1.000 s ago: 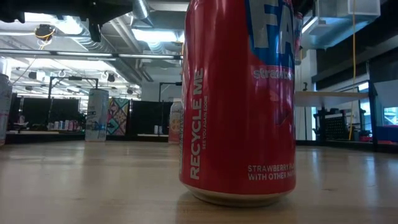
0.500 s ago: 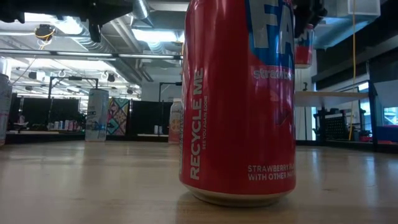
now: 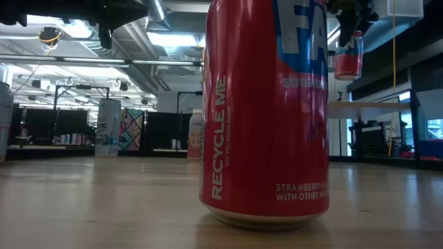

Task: Place canned beverage on shelf
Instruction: Put the top red soda can on the shelf

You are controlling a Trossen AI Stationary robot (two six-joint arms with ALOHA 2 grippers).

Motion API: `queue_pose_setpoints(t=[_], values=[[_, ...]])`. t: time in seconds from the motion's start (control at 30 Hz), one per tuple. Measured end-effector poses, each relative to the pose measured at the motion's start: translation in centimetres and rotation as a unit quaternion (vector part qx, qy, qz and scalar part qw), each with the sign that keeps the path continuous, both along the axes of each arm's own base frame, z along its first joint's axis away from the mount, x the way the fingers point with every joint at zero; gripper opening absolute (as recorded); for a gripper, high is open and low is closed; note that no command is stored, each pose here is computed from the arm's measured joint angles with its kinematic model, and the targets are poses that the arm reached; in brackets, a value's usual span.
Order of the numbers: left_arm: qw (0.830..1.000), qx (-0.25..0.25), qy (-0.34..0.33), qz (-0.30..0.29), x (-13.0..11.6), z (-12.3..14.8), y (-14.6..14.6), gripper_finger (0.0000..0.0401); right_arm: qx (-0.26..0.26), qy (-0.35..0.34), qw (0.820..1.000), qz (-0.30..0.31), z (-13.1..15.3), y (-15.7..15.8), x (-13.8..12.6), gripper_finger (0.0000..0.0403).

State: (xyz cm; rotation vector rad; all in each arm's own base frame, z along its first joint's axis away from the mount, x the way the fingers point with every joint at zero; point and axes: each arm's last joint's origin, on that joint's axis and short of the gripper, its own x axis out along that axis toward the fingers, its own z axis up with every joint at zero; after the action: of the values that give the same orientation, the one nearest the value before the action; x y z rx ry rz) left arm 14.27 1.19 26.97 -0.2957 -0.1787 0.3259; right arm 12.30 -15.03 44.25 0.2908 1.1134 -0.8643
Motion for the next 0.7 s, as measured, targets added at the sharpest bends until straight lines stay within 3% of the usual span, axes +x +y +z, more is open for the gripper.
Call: queue_pose_setpoints(t=[0.23,0.53,0.7], values=[[1.0,0.0,0.0,0.001,0.0,0.0,0.0,0.0031,0.015,0.011,1.0,0.0,-1.1,0.2,-0.2,0.0274],[1.0,0.0,0.0,0.002,0.0,0.0,0.0,0.0031,0.073,0.062,0.995,0.002,-4.9,-0.4,0.4,0.0274],[1.0,0.0,0.0,0.002,0.0,0.0,0.0,0.0031,0.074,0.068,0.995,-0.014,-6.1,-1.1,0.2,0.0274]])
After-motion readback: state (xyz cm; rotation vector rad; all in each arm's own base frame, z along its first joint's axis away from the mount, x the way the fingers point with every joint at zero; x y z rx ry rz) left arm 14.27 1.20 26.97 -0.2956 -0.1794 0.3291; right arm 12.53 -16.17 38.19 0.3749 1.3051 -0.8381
